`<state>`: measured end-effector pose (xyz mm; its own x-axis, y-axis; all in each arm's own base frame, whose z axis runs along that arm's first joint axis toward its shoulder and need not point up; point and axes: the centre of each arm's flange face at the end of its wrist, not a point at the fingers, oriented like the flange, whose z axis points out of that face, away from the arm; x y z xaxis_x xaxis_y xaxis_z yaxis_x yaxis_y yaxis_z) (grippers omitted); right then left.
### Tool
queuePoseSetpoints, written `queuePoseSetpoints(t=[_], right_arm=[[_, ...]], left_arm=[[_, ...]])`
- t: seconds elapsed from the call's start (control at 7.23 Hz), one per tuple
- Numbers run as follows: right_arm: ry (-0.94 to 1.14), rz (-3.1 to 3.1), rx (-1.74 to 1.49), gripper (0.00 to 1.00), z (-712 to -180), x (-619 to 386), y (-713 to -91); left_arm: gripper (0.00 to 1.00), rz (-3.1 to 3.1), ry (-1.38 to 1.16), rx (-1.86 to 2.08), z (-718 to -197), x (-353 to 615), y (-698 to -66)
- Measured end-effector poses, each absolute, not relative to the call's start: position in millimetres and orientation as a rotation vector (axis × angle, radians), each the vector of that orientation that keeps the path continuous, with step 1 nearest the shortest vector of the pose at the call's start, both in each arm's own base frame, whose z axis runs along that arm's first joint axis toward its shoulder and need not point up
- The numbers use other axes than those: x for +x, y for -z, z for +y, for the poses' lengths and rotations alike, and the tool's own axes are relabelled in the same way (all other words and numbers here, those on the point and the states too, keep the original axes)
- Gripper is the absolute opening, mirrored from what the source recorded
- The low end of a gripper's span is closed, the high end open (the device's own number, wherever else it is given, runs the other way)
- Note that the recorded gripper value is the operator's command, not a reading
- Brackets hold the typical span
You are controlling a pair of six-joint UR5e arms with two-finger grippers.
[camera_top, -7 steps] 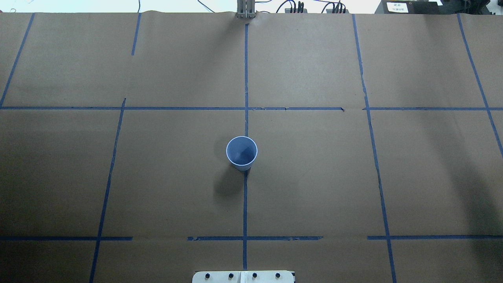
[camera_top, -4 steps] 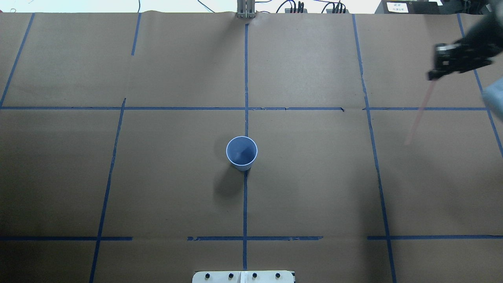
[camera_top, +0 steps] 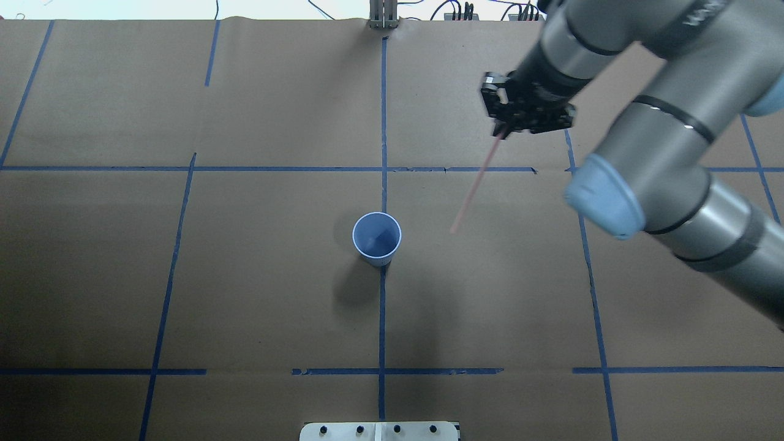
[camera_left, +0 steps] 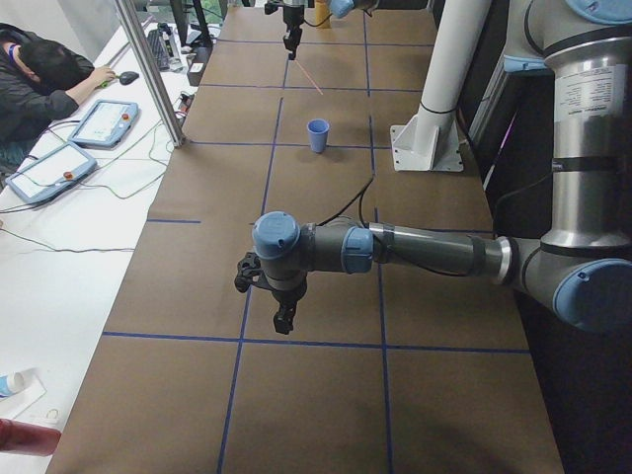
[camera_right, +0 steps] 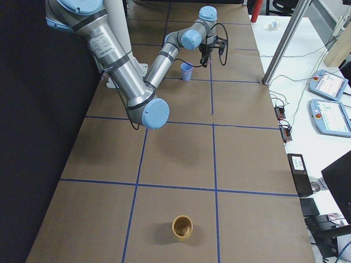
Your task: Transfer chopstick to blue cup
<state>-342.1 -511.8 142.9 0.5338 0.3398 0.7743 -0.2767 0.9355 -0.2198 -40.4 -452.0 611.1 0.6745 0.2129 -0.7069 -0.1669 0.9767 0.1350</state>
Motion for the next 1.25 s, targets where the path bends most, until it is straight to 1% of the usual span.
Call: queuePoseSetpoints(t=[0.14,0.42,0.69,1.25], right_arm=[[-0.412,-0.919,-0.088,0.0,-507.2,-365.5,-114.0],[-0.474,-0.873,-0.079,0.0,-496.6,-405.2,-89.1],[-0.498,-0.828,-0.048,0.0,-491.4,-439.6,-85.1],[-0.507,-0.754,0.002,0.0,-465.5,-496.1,-99.4]], left_arm=[[1.0,0.803,-0.214,0.062,-452.3,-40.3,-610.5],[1.0,0.802,-0.217,0.065,-453.4,-39.9,-608.6],[1.0,0.803,-0.22,0.071,-454.1,-39.6,-605.5],[1.0,0.803,-0.223,0.078,-454.2,-39.5,-601.8]])
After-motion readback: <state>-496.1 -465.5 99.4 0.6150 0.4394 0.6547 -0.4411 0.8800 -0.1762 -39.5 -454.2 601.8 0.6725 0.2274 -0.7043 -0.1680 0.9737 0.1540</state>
